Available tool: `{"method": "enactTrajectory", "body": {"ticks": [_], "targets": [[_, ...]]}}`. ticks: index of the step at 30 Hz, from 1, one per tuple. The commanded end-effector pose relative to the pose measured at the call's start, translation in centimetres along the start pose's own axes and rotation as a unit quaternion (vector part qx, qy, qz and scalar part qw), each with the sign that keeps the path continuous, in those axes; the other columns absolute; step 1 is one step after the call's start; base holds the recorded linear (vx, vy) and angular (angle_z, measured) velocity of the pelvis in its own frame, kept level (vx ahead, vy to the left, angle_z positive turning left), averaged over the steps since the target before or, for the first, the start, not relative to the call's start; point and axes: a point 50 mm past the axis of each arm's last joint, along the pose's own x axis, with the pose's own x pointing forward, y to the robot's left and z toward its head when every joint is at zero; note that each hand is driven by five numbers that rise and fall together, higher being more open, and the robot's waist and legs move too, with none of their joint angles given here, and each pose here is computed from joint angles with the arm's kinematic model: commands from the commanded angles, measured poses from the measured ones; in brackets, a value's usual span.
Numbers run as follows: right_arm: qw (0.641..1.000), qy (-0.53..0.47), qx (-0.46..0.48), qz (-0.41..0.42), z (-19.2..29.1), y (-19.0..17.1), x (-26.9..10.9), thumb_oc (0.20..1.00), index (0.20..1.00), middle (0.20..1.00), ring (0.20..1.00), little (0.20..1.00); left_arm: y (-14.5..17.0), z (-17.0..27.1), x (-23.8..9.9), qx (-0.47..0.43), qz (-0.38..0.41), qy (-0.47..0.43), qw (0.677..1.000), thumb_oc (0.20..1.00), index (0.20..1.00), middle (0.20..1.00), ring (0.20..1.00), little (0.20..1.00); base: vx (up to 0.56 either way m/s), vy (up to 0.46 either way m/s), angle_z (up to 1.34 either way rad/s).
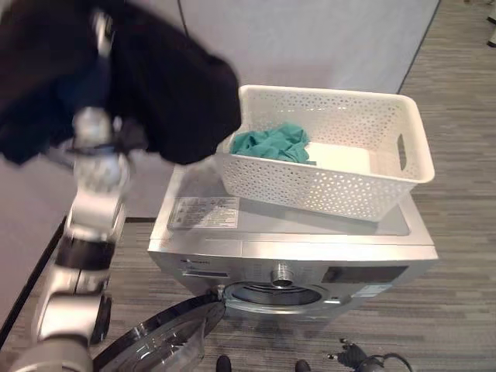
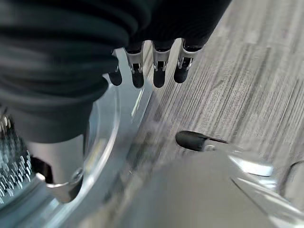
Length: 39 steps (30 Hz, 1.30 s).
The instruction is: Grab the laundry basket,head to the washer,open it,put in the laundry and shut it.
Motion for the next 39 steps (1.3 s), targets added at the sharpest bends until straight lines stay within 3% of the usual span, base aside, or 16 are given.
{"method": "enactTrajectory", "body": {"ticks": [1, 10, 17, 26, 34, 39], "targets": [[0.999, 0.007, -0.039, -0.008, -0.2, -0.9, 0.1, 1.0, 1.0, 1.0, 1.0, 1.0, 1.2, 4.2, 3.4, 0.017, 0.067, -0.133, 0.989, 0.2, 0.2, 0.2, 0.2, 0.2, 0.0, -0.016, 0.2], [0.996, -0.005, -0.085, 0.011, 0.5, 0.0, 0.2, 1.0, 1.0, 1.0, 1.0, 1.0, 4.3, 4.2, -0.1, 0.104, 0.122, -0.144, 0.977, 0.2, 0.2, 0.2, 0.2, 0.2, 0.0, -0.047, 0.09], [0.994, -0.008, -0.108, 0.011, 0.9, 0.1, 0.3, 1.0, 1.0, 1.0, 1.0, 1.0, 5.0, 3.1, -2.0, 0.098, 0.108, -0.102, 0.984, 0.2, 0.2, 0.2, 0.2, 0.2, -0.05, -0.068, 0.05], [0.994, 0.0, -0.109, -0.027, 0.6, -2.4, 0.3, 1.0, 1.0, 1.0, 1.0, 1.0, 6.1, 1.2, -4.5, 0.095, 0.091, -0.027, 0.991, 0.2, 0.2, 0.2, 0.2, 0.2, -0.07, 0.033, 0.01], [0.997, 0.048, -0.056, -0.03, -2.4, -2.6, -0.3, 1.0, 1.0, 1.0, 1.0, 1.0, 4.8, 0.4, -4.2, 0.074, 0.055, -0.006, 0.996, 0.2, 0.2, 0.2, 0.2, 0.2, -0.07, 0.227, -0.27], [0.997, 0.034, -0.059, -0.032, -0.8, -2.9, 0.1, 1.0, 1.0, 1.0, 1.0, 1.0, 4.7, 0.4, -3.5, 0.072, 0.052, -0.016, 0.996, 0.2, 0.2, 0.2, 0.2, 0.2, -0.21, 0.156, -0.34]]}}
